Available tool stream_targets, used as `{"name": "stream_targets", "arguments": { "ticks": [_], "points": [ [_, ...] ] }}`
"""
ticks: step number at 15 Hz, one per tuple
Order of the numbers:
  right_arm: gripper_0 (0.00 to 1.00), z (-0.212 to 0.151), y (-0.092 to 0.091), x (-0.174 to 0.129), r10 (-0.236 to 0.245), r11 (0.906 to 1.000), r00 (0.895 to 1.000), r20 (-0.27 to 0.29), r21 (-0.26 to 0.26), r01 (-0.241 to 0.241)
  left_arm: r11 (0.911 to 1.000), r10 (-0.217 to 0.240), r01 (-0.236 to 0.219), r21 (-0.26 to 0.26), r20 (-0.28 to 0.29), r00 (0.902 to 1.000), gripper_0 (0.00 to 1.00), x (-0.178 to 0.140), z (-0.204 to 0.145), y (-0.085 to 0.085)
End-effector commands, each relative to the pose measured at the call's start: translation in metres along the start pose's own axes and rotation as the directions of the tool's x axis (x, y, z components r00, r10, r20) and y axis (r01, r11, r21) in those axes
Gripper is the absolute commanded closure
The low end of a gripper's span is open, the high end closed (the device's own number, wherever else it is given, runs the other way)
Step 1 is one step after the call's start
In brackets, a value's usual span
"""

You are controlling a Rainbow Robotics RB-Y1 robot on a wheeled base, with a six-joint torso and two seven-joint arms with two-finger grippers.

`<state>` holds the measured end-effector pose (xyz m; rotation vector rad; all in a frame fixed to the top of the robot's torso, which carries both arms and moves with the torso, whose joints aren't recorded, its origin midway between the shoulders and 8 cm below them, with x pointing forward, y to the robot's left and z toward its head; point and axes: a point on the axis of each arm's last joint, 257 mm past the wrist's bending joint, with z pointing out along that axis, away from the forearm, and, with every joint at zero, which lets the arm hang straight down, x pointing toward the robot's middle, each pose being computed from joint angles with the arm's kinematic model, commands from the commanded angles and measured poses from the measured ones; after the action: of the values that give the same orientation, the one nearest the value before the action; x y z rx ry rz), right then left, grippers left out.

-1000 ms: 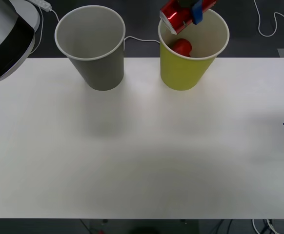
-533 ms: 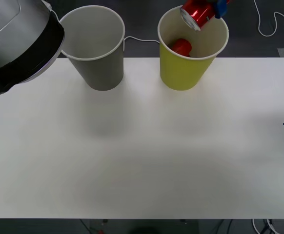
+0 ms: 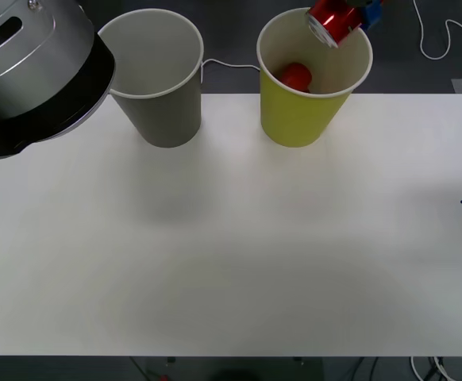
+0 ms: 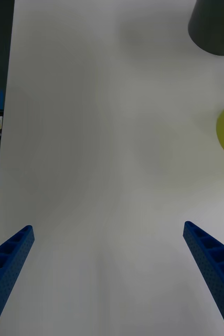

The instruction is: Put the can into the green bin and the plastic bottle into the gray bin

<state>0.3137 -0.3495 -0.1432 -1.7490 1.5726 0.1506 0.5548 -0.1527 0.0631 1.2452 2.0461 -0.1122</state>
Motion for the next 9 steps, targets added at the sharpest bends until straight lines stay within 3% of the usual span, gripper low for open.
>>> {"name": "stream_targets", "arguments": {
  "ticks": [1, 9],
  "points": [
    [0.00, 0.000, 0.000, 0.000, 0.000, 1.0000, 1.000, 0.000, 0.000, 0.000, 1.0000, 0.000, 0.000, -0.002, 0.020, 0.9998, 1.00, -0.005, 0.001, 0.001],
    [0.00, 0.000, 0.000, 0.000, 0.000, 1.0000, 1.000, 0.000, 0.000, 0.000, 0.9993, -0.035, 0.035, -0.015, 0.027, 0.9990, 1.00, 0.003, 0.004, 0.025]
  ]
}}
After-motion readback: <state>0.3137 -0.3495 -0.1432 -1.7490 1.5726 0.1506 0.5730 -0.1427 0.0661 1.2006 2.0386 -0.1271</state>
